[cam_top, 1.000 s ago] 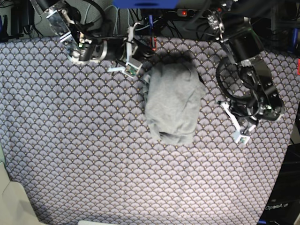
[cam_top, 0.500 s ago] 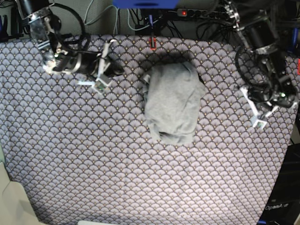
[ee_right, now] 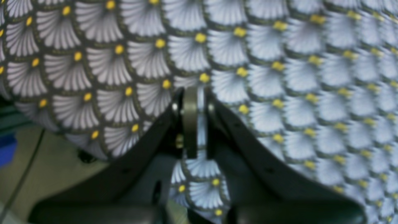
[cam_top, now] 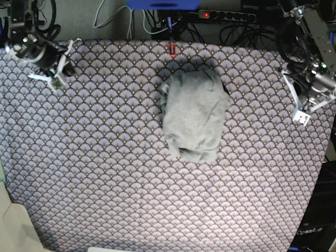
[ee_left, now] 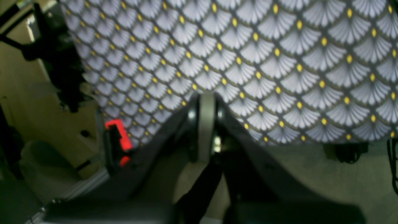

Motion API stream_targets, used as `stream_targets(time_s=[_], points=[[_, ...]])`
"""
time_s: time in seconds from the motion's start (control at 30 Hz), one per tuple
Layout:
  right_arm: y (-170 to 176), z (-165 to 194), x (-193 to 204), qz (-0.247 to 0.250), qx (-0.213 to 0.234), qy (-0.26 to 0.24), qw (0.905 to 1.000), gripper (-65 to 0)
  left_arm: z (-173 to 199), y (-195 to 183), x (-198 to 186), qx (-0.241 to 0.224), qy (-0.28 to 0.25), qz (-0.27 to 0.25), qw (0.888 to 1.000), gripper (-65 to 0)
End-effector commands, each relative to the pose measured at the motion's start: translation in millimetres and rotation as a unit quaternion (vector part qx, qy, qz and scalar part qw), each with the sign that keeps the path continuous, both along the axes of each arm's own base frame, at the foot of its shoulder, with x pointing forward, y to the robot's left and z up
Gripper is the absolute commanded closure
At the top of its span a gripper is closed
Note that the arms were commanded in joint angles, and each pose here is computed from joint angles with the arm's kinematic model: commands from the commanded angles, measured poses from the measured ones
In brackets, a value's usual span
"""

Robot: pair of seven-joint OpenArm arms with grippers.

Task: Fold the T-shirt properly

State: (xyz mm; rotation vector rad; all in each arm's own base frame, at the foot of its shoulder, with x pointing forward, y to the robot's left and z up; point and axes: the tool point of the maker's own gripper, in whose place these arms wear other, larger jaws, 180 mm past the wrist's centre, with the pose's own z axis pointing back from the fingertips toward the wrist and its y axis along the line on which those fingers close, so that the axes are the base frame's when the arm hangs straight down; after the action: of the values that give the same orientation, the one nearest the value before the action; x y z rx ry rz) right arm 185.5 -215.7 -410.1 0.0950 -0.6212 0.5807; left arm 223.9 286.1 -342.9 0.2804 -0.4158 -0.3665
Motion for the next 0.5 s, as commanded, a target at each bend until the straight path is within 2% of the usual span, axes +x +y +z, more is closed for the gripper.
stream_targets(time_s=[0.0, 0.1, 0.3, 0.37, 0.47], points=[[-8, 14, 4, -0.006, -0.004, -0.022, 0.9997, -1.7, 8, 5, 2, 0.010, -0.012, -0.001, 1.000, -0.4], [-27, 22, -11, -0.028, -0.024, -0.020, 0.9991, -1.7, 1, 5, -12, 0.011, 0.006, -0.001, 1.000, -0.4], [-48, 16, -54, -0.087, -0.031, 0.009, 0.9957, -1.7, -19, 8, -50, 0.016, 0.060, 0.002, 0.998, -0.4], [-54, 13, -70, -0.107, -0.032, 0.023, 0.9934, -1.7, -23, 17, -68, 0.020, 0.077, 0.017, 0.997, -0.4], [-56, 7, -91, -0.127, -0.031, 0.044, 0.9905, -1.7, -29, 19, -86, 0.016, 0.085, 0.018, 0.996, -0.4]])
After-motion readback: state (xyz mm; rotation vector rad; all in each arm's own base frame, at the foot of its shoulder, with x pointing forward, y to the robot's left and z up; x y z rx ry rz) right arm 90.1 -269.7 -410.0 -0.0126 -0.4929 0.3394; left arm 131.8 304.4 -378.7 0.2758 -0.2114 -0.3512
